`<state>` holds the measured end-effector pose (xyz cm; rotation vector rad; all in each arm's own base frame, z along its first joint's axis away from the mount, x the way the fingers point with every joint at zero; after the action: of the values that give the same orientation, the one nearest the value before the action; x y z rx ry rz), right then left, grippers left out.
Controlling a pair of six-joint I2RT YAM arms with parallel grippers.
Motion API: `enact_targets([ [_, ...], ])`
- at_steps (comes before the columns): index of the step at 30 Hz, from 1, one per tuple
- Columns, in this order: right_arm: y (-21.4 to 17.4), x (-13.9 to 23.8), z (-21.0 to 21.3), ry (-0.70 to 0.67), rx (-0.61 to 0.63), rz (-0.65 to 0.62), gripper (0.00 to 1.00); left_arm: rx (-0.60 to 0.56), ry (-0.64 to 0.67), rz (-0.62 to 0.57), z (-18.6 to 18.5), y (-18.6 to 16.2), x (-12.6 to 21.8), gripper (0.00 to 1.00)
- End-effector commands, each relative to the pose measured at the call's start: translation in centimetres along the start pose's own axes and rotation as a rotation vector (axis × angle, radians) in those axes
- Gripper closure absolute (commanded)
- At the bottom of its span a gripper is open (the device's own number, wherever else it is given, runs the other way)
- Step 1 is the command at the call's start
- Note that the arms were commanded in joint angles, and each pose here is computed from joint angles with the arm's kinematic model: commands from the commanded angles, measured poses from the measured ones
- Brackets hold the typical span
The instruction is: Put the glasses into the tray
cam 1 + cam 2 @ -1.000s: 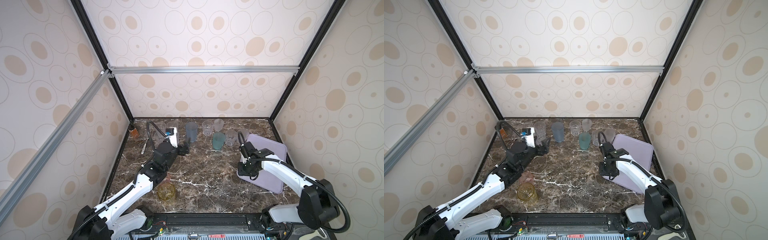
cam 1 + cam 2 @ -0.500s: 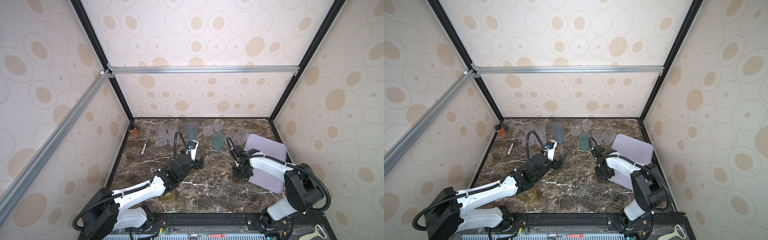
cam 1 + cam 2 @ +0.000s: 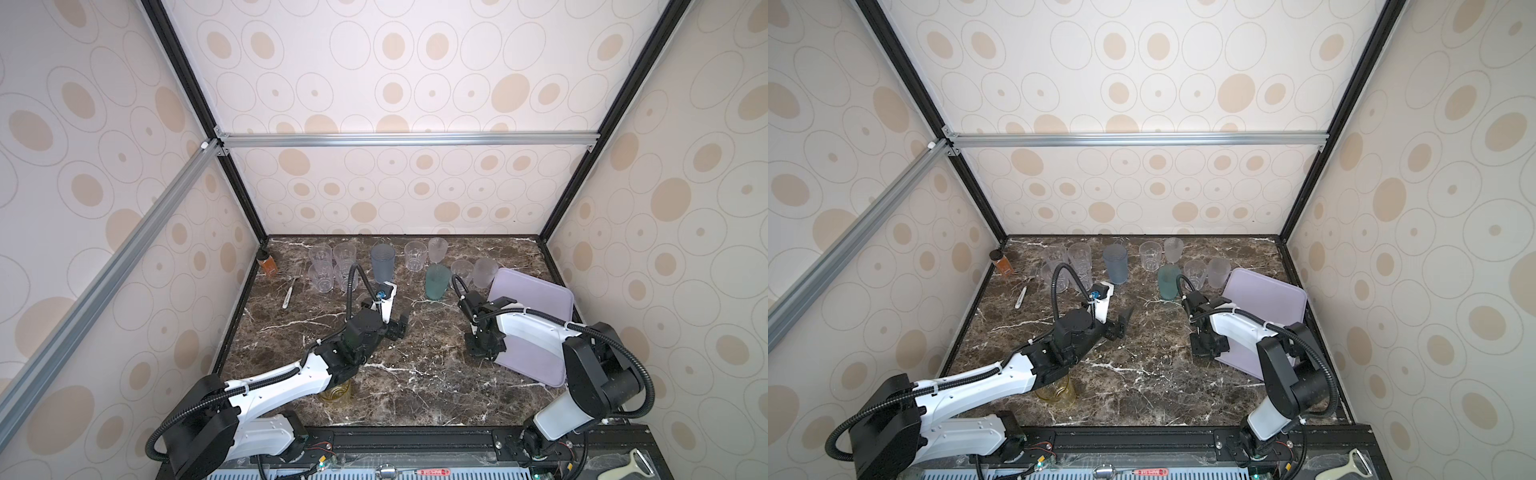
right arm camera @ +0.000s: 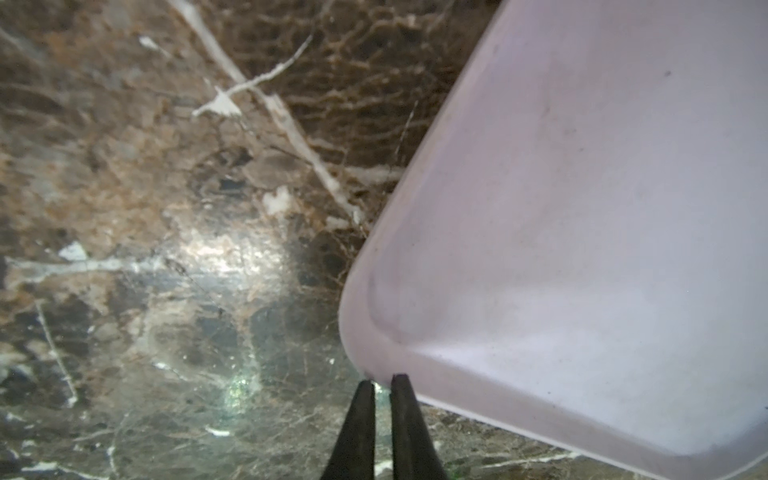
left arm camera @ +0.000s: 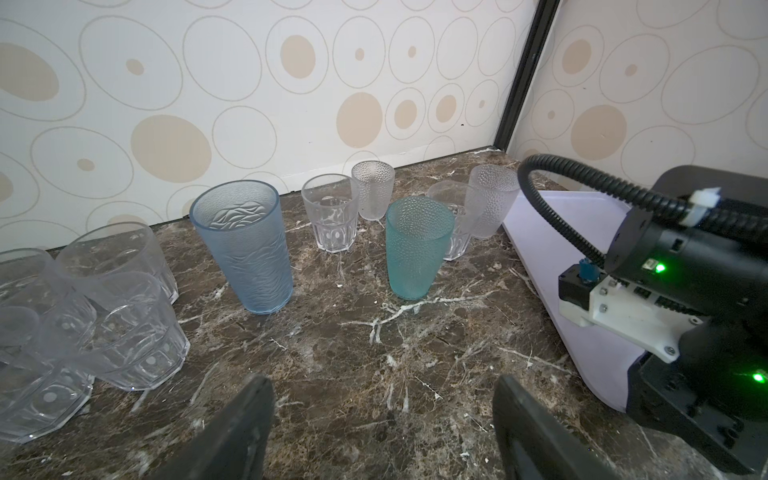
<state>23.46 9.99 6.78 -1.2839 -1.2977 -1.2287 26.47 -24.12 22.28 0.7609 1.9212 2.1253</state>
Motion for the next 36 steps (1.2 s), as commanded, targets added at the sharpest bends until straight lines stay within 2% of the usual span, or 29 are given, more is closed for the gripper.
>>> enact_targets([
  [1, -0.8, -1.6, 1.4, 0.075, -0.032, 0.064, 0.90, -0.006, 0.008, -0.024, 0.0, 0.4, 0.1, 0.17],
  [5, -0.7, -1.4, 2.0, 0.126, -0.062, 0.064, 0.91, -0.009, 0.011, -0.019, 0.0, 0.3, -0.1, 0.17],
  [8, 0.0, -0.5, 1.5, 0.088, -0.039, 0.028, 0.91, -0.014, 0.012, -0.008, 0.0, 0.2, -0.2, 0.17],
  [10, 0.5, 0.6, 0.9, 0.048, 0.005, -0.003, 0.86, -0.016, 0.014, -0.007, 0.0, 0.2, -0.2, 0.17],
  [15, 0.7, 1.4, 0.3, 0.000, 0.083, -0.010, 0.61, -0.016, 0.016, -0.011, 0.1, 0.0, -0.2, 0.17],
  [19, 1.2, 0.5, -0.1, -0.060, 0.102, -0.015, 0.59, -0.001, 0.005, -0.014, -0.2, -0.1, -0.4, 0.17],
  [24, 1.9, -0.1, 0.3, -0.072, 0.100, -0.014, 0.63, -0.013, 0.005, -0.005, -0.2, -0.1, -0.4, 0.17],
  [31, 0.9, -1.8, 0.7, -0.038, 0.056, 0.033, 0.82, -0.015, 0.026, -0.013, 0.3, -0.1, 0.0, 0.17],
  [36, 0.2, -1.8, 2.4, 0.105, -0.033, 0.066, 0.90, -0.014, 0.025, -0.012, 0.3, -0.2, 0.0, 0.17],
])
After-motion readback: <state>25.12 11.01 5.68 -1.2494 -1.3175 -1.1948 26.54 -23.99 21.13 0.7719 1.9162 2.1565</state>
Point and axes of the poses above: each gripper's point midway between its finger pads, its own x axis back along the fingers, its own z axis along the line the jaws close on, y = z × x, the point moved 4 cm from there along x, back along the fingers, and after that the axes turned 6 degrees about -x, right-handed, at the moved point
